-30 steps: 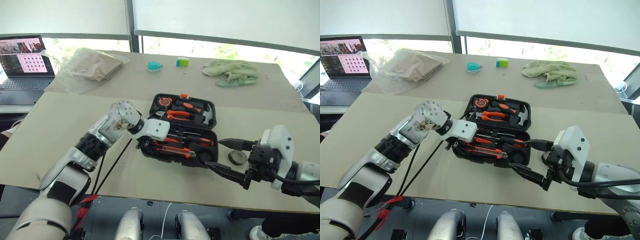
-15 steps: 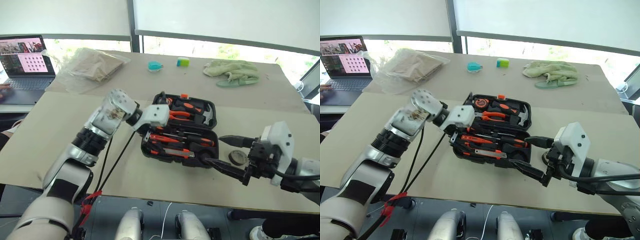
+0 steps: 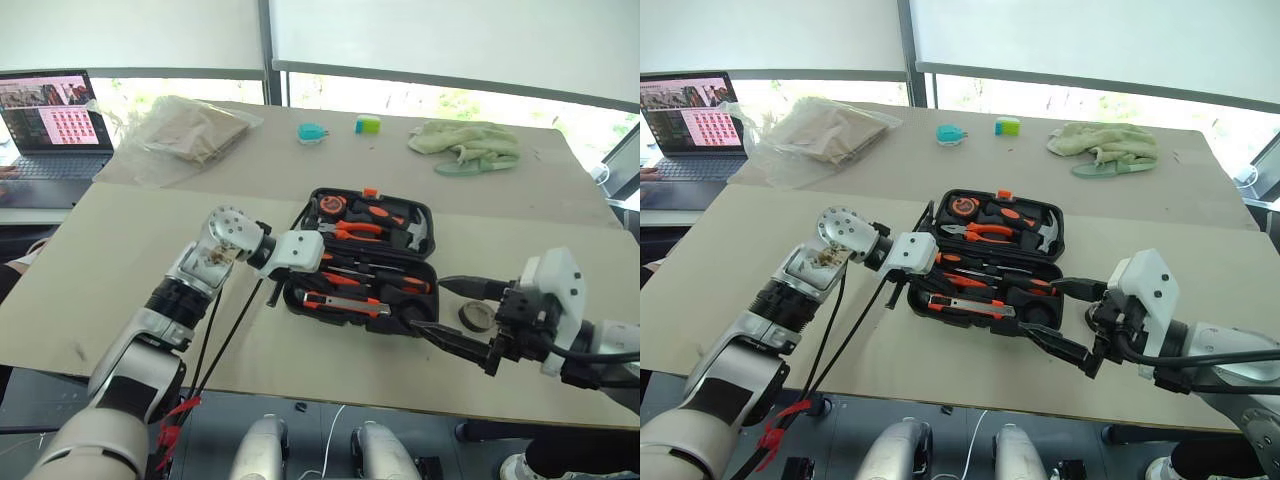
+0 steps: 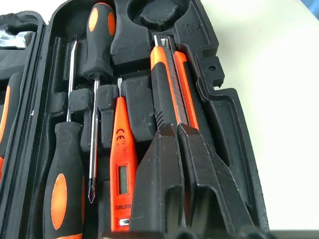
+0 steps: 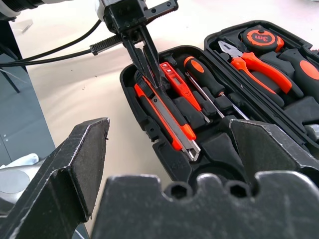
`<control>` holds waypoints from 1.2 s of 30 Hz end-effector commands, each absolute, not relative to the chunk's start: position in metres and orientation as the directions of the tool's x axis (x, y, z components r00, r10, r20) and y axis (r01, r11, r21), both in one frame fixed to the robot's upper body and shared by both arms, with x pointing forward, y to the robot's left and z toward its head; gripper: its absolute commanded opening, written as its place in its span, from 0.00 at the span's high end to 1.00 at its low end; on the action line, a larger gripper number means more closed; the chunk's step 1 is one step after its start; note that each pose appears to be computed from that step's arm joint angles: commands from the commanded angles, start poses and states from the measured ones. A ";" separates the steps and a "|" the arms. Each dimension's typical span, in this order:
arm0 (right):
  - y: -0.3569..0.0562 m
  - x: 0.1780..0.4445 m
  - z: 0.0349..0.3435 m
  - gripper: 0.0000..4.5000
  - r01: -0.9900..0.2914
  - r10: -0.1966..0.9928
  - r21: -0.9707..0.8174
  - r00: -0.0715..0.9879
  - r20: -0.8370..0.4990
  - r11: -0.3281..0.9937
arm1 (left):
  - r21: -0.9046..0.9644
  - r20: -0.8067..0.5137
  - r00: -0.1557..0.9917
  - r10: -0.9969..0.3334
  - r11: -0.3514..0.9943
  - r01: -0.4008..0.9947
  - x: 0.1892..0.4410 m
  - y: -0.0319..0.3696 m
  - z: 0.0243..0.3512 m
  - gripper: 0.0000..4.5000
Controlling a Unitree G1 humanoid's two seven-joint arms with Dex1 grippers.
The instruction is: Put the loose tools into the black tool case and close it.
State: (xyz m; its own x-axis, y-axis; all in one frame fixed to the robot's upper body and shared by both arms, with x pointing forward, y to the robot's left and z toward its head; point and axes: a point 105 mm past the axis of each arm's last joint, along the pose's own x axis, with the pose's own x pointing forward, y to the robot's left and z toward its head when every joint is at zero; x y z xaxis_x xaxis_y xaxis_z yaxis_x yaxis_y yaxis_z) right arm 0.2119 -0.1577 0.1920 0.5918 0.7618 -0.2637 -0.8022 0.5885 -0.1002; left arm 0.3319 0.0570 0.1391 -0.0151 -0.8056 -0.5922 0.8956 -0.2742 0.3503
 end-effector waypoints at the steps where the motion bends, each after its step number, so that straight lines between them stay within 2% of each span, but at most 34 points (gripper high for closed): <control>1: -0.157 0.208 0.200 0.00 -0.807 0.769 -0.125 0.589 -0.247 0.578 | 0.408 -0.610 0.035 -0.791 -0.277 0.870 0.336 0.056 0.142 0.98; 12: -0.157 0.210 0.201 0.00 -0.805 0.770 -0.115 0.592 -0.238 0.583 | 0.383 -0.668 0.018 -0.744 -0.323 0.865 0.333 0.057 0.102 0.98; 22: -0.158 0.213 0.201 0.00 -0.799 0.768 -0.104 0.598 -0.230 0.592 | 0.406 -0.627 0.037 -0.778 -0.286 0.868 0.336 0.049 0.098 0.98; 26: -0.159 0.214 0.200 0.00 -0.798 0.766 -0.103 0.600 -0.232 0.594 | 0.412 -0.592 0.031 -0.806 -0.269 0.870 0.335 0.046 0.107 0.98; 30: -0.164 0.216 0.197 0.00 -0.782 0.746 -0.105 0.619 -0.245 0.615 | 0.391 -0.467 0.047 -0.883 -0.159 0.906 0.340 0.055 0.146 0.98; 32: -0.174 0.217 0.193 0.00 -0.748 0.711 -0.103 0.657 -0.251 0.656 | 0.332 -0.346 0.035 -0.938 -0.088 0.939 0.337 0.065 0.179 0.86; 34: -0.188 0.217 0.189 0.00 -0.704 0.667 -0.092 0.700 -0.254 0.704 | 0.246 -0.292 0.003 -0.956 -0.072 0.967 0.328 0.076 0.199 0.76; 36: -0.206 0.212 0.184 0.00 -0.653 0.613 -0.083 0.742 -0.272 0.753 | 0.162 -0.264 -0.025 -0.964 -0.070 0.984 0.318 0.085 0.214 0.57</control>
State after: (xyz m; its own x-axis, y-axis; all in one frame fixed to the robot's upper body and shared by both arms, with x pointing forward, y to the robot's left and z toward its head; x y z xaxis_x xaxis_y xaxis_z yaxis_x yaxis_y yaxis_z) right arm 0.2124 -0.1913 0.1737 0.6889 0.6622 -0.2949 -0.6983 0.7154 -0.0248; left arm 0.3298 0.0851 0.1902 0.0278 -0.9457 -0.3237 0.9785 -0.0404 0.2022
